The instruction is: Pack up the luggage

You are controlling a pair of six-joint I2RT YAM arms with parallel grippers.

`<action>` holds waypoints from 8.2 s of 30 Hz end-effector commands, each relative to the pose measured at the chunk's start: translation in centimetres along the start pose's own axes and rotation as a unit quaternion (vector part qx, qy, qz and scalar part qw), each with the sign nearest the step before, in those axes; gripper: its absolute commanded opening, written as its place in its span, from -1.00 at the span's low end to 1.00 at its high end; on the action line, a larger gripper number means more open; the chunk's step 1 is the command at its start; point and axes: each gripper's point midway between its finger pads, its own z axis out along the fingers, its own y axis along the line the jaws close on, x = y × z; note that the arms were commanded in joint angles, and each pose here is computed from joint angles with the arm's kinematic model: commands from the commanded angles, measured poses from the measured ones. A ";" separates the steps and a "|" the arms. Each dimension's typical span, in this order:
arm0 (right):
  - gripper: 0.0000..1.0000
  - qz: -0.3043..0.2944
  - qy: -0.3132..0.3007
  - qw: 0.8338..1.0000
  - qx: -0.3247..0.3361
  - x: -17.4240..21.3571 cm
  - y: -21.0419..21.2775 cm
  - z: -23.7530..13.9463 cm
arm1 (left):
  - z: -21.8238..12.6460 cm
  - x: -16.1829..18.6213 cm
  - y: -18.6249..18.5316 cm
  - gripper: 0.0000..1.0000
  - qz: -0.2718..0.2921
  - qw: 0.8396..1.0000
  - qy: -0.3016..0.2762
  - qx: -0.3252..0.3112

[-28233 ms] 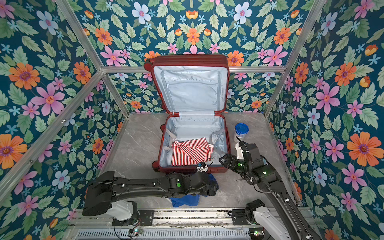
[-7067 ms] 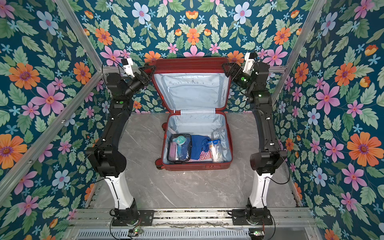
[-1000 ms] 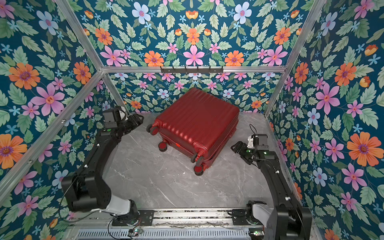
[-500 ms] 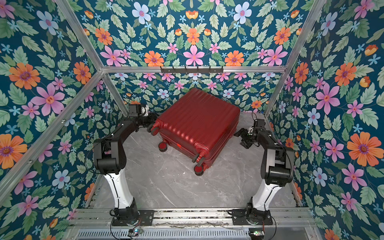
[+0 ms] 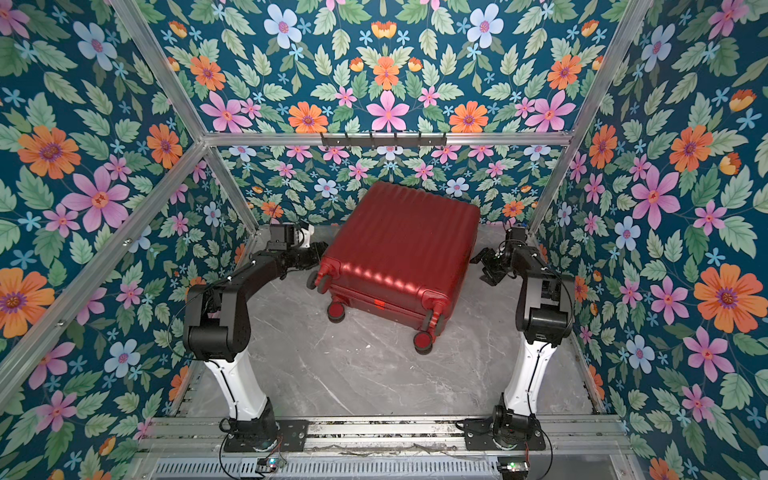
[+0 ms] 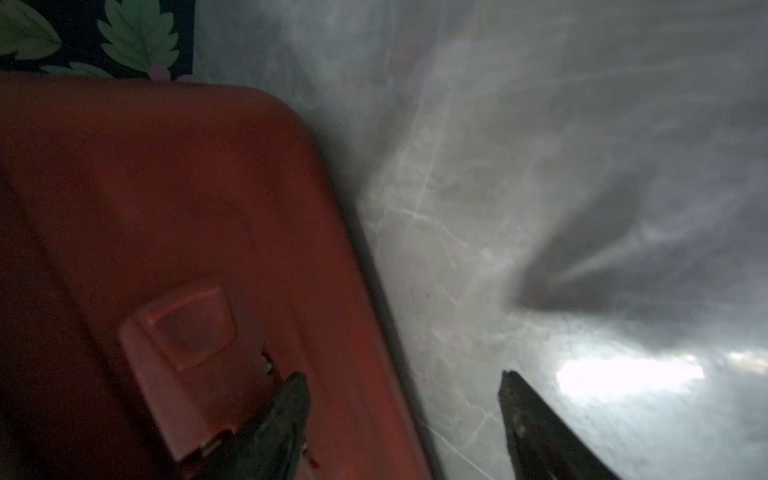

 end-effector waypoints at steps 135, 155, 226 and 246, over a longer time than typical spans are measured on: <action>0.67 -0.488 0.154 0.856 -0.074 44.8 18.8 -9.8 | -8.8 17.5 -5.7 -0.33 0.206 0.941 -0.256 0.083; 0.64 -0.485 0.160 0.859 -0.043 44.8 18.4 -9.1 | -7.1 16.8 -5.9 -0.54 0.222 0.934 -0.261 0.103; 0.31 -0.507 0.089 0.855 0.059 43.0 18.6 -3.6 | -7.0 17.8 -2.8 -0.22 0.212 0.942 -0.259 0.042; -0.32 -0.510 0.081 0.856 0.027 42.9 19.8 -6.2 | -4.4 17.7 -5.5 -0.42 0.269 0.935 -0.218 0.079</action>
